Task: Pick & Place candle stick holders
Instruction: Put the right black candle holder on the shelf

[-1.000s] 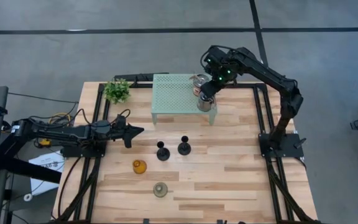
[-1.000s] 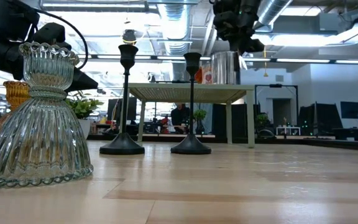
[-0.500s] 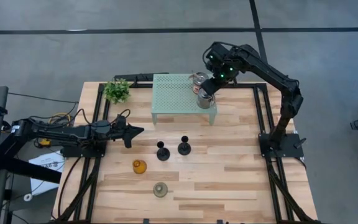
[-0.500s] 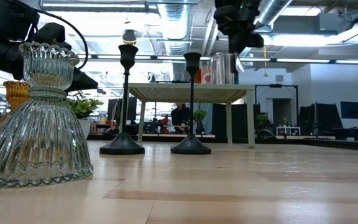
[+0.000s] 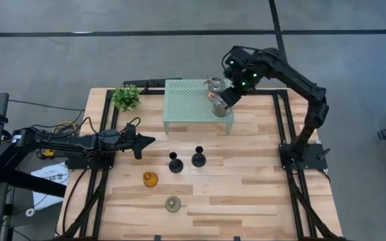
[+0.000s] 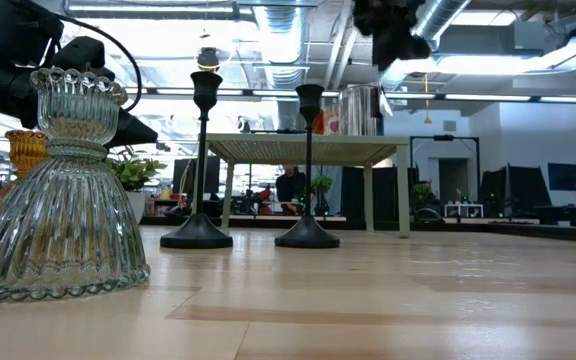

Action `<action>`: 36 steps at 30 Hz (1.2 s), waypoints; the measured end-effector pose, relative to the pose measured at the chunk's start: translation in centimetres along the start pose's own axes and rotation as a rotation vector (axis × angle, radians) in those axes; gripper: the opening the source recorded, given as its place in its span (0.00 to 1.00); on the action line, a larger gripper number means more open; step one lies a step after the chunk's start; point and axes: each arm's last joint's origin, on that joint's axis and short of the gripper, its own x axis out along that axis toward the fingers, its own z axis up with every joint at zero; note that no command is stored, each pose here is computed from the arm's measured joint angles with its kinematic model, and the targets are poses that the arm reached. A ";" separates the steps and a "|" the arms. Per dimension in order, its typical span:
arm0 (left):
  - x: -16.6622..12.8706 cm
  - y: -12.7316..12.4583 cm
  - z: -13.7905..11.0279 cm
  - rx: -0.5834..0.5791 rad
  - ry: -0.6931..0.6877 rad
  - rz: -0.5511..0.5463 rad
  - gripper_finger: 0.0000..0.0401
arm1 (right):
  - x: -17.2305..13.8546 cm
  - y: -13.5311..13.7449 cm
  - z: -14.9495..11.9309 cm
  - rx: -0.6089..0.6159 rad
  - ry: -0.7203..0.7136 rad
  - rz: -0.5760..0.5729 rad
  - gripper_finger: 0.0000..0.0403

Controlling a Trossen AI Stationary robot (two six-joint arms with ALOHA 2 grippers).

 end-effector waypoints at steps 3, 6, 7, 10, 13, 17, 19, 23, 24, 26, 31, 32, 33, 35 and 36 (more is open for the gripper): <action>0.0 0.0 0.0 0.000 0.000 0.000 0.03 | -2.2 0.9 -0.4 -0.025 -0.069 0.027 0.19; 0.0 0.0 0.0 0.000 0.000 0.000 0.03 | -4.5 2.0 -1.1 -0.049 -0.150 0.065 0.19; 0.0 0.0 0.0 0.000 0.000 0.000 0.03 | -5.2 2.4 -1.4 -0.062 -0.172 0.077 0.19; 0.0 0.0 0.0 0.000 0.000 0.000 0.03 | -6.9 3.6 -2.4 -0.109 -0.221 0.115 0.19; 0.0 0.0 0.0 -0.001 -0.002 -0.001 0.03 | -8.0 4.8 -3.7 -0.164 -0.244 0.151 0.19; 0.0 0.0 0.0 -0.001 -0.003 -0.002 0.03 | -8.8 6.7 -5.4 -0.244 -0.243 0.197 0.19; 0.0 0.0 0.0 -0.001 -0.003 -0.002 0.03 | -9.0 7.7 -6.2 -0.287 -0.237 0.221 0.19; 0.0 0.0 0.0 -0.001 -0.003 -0.003 0.03 | -9.2 9.6 -7.9 -0.376 -0.216 0.268 0.19; 0.0 0.0 0.0 -0.001 -0.004 -0.002 0.03 | -9.2 10.1 -8.2 -0.397 -0.208 0.279 0.19; 0.0 0.0 0.0 -0.001 -0.004 -0.003 0.03 | -9.1 11.1 -9.0 -0.437 -0.194 0.297 0.19; 0.0 0.0 0.1 -0.002 -0.006 -0.004 0.03 | -9.2 12.9 -10.8 -0.438 -0.206 0.255 0.19; 0.0 0.0 0.1 -0.002 -0.006 -0.004 0.03 | -9.2 13.2 -11.1 -0.437 -0.223 0.228 0.19; 0.0 0.0 0.1 -0.002 -0.006 -0.004 0.03 | -9.2 13.5 -11.5 -0.444 -0.242 0.202 0.19; 0.0 0.0 0.1 -0.002 -0.006 -0.004 0.03 | -9.4 14.1 -12.3 -0.465 -0.278 0.158 0.19; 0.0 0.0 0.1 -0.002 -0.006 -0.004 0.03 | -9.4 14.4 -12.7 -0.474 -0.294 0.141 0.19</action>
